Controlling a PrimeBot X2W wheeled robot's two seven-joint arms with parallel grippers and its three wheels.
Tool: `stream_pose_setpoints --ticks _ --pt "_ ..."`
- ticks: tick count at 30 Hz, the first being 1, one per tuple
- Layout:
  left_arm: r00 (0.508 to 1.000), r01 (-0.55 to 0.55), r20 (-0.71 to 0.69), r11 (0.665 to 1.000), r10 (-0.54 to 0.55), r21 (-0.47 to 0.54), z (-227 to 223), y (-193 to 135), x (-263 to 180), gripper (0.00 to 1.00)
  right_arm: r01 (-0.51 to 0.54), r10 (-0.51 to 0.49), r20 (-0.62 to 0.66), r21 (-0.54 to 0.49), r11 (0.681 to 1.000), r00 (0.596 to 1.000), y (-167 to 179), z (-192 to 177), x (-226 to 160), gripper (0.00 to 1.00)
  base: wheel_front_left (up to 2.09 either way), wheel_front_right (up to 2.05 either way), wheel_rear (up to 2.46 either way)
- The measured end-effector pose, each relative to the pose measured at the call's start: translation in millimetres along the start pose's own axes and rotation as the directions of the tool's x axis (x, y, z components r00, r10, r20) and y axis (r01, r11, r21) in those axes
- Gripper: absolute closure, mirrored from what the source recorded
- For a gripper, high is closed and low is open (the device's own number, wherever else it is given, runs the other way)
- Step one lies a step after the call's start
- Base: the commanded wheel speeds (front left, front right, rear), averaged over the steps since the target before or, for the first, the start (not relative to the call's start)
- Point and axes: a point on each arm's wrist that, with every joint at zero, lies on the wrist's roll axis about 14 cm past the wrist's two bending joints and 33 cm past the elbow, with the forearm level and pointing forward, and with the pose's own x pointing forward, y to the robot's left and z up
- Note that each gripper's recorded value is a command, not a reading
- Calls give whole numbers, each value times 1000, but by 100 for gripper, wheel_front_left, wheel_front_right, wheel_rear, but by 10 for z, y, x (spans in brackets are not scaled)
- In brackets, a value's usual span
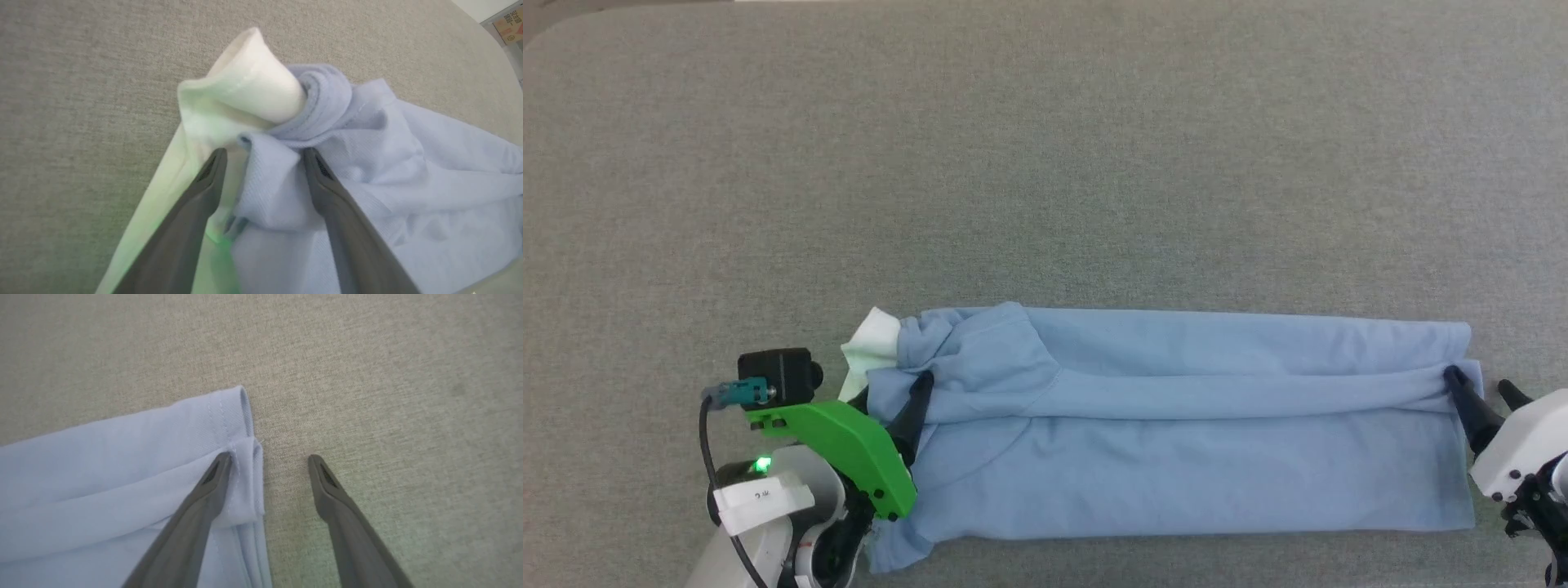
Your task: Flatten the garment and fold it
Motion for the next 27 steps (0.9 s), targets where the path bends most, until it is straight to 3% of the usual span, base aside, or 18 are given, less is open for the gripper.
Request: stream_pose_setpoints --ticks 4,8,13,20,23,27 --pt "997 10 71 1000 -9 -25 126 -50 -118 0 -17 17 31 8 1000 999 23 86 -85 0 0 0 0" --pt "971 -4 237 999 13 -37 418 -51 -335 0 -21 20 92 17 1000 996 -14 226 -252 0 0 0 0" --pt "853 -70 519 998 59 2 859 0 -694 0 -23 20 122 23 999 992 -18 253 -406 0 0 0 0" --pt "712 -164 701 980 42 109 953 25 -1036 0 -26 23 96 36 999 995 34 133 -423 0 0 0 0" --pt "693 -216 720 962 33 164 929 35 -1115 0 -20 17 77 34 999 997 30 83 -389 0 0 0 0" --pt "711 -272 701 941 56 201 776 114 -1161 0 -11 10 41 31 999 999 21 -9 -327 0 0 0 0"
